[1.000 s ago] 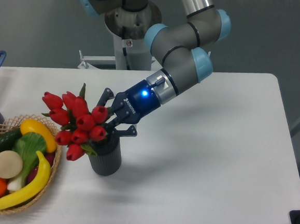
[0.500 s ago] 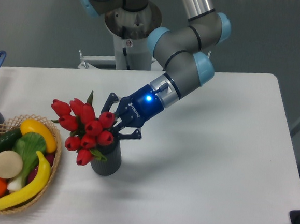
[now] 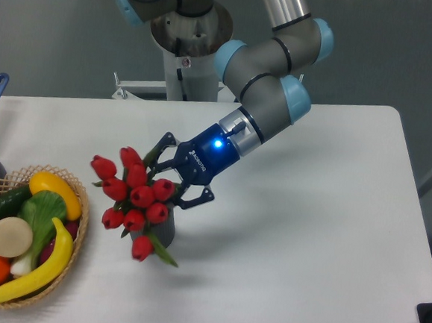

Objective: Insert the flowers into the vase
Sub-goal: 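Push the tulips upright and deeper into the vase with the gripper, then open the gripper and lift it away from the tulips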

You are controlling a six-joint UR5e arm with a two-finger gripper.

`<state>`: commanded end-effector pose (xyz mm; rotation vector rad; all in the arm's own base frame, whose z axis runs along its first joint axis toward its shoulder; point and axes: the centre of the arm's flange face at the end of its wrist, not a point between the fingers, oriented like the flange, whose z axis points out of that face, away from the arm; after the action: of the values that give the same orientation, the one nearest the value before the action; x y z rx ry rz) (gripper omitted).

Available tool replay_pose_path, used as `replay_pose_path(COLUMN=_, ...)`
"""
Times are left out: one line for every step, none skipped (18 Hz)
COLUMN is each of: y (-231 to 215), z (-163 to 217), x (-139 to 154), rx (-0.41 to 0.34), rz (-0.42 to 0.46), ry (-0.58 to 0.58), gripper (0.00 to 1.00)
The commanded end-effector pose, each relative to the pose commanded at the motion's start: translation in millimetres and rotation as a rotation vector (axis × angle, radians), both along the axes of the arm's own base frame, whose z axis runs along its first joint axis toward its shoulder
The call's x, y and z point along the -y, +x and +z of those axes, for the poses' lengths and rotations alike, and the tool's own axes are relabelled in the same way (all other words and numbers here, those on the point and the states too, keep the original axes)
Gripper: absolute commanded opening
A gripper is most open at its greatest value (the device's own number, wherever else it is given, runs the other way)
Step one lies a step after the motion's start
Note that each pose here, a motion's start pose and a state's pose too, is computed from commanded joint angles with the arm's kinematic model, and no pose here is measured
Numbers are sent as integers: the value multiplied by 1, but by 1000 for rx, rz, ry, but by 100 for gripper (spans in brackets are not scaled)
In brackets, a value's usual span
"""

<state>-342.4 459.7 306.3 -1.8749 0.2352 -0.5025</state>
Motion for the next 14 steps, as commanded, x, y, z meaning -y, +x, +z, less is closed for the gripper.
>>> replay_pose_path(y=-2, z=0, x=1, rx=-11, rz=4, ry=-11, gripper=100)
replay_pose_path(y=-2, z=0, x=3, rx=-25, rz=8, ry=-26, gripper=100)
replay_pose_path(y=-2, z=4, x=5, rx=-40, rz=13, ry=-33, gripper=100)
replay_pose_path(y=-5, z=7, x=9, rx=-54, rz=22, ry=-43, gripper=100)
replay_pose_path(y=-5, z=10, x=12, rx=-69, rz=29, ry=-54, gripper=100)
replay_pose_path(y=-5, z=12, x=15, rx=-84, rz=35, ry=-66, gripper=100)
replay_pose_path(y=-4, z=14, x=17, rx=-101, rz=40, ry=-83, gripper=100)
replay_pose_path(y=-4, z=17, x=18, rx=-126, rz=44, ry=-102, gripper=100)
replay_pose_path(y=-5, z=21, x=21, rx=-151, rz=50, ry=-121, gripper=100)
replay_pose_path(y=-5, z=25, x=23, rx=-178, rz=57, ry=-145, gripper=100)
replay_pose_path(y=-4, z=28, x=25, rx=-205, rz=63, ry=-171, gripper=100)
replay_pose_path(y=-1, z=29, x=28, rx=-227, rz=68, ry=-198, gripper=100)
replay_pose_path(y=3, z=28, x=31, rx=-245, rz=72, ry=-224, gripper=100)
replay_pose_path(y=6, z=28, x=35, rx=-258, rz=76, ry=-248, gripper=100)
